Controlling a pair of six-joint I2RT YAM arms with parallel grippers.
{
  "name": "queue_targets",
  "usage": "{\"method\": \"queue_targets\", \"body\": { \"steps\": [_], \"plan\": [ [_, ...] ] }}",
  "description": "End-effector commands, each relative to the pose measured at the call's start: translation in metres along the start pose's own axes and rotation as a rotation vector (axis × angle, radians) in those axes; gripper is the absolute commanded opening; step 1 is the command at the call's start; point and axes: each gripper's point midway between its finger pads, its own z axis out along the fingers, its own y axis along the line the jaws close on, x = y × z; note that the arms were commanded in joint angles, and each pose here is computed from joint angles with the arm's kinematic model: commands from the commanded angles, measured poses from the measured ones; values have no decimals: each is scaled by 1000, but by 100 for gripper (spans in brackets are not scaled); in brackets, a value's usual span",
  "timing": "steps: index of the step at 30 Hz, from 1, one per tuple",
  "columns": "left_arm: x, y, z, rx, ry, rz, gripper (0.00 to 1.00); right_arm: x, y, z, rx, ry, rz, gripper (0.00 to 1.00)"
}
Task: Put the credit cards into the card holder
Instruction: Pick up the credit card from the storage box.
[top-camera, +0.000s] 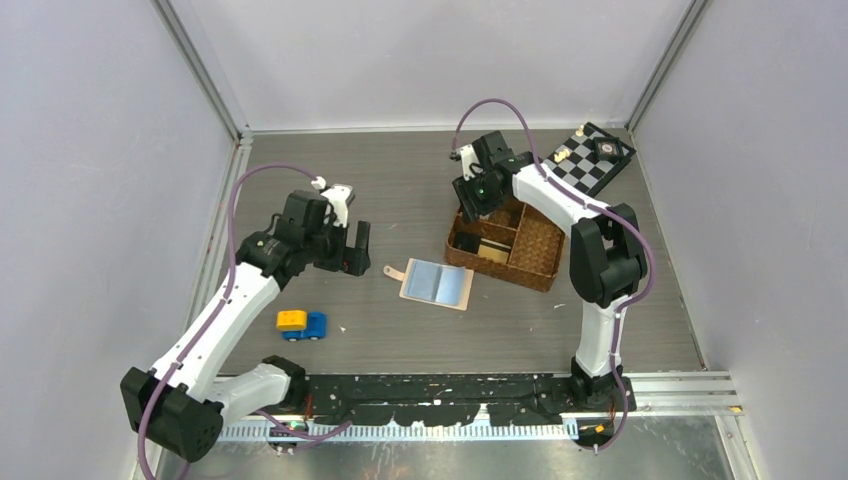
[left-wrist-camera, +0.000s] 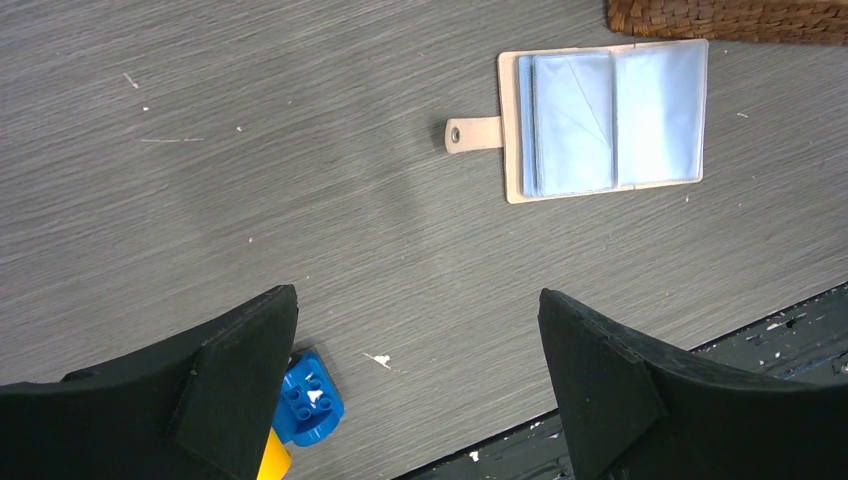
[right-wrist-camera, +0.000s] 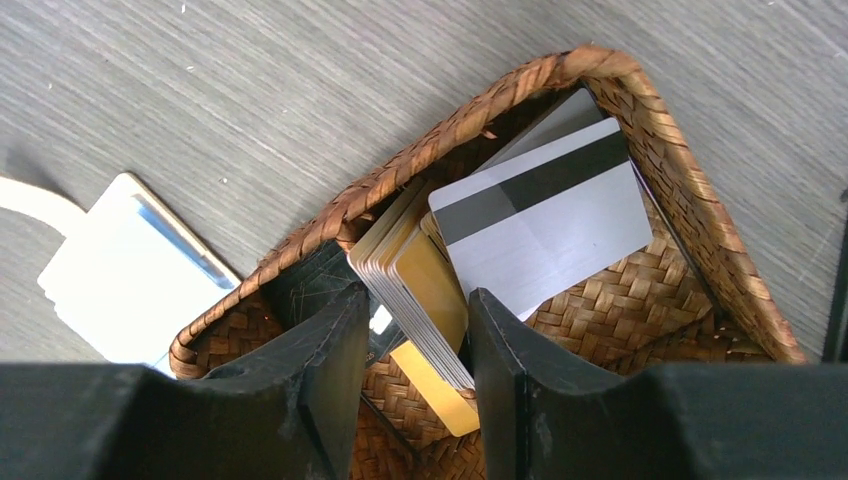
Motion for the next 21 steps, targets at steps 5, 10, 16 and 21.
{"method": "queue_targets", "body": {
  "steps": [5, 10, 16, 21],
  "plan": [
    [-5, 0, 3, 10, -17, 2, 93, -12, 19, -33, -67, -31, -4, 45],
    [-4, 0, 4, 10, -11, 2, 93, -14, 23, -39, -82, -35, -3, 45],
    [-5, 1, 4, 9, -11, 0, 93, -14, 26, -45, -94, -38, -4, 45],
    [-4, 2, 5, 7, -8, -2, 93, -15, 26, -48, -95, -44, -6, 45]
  ]
}}
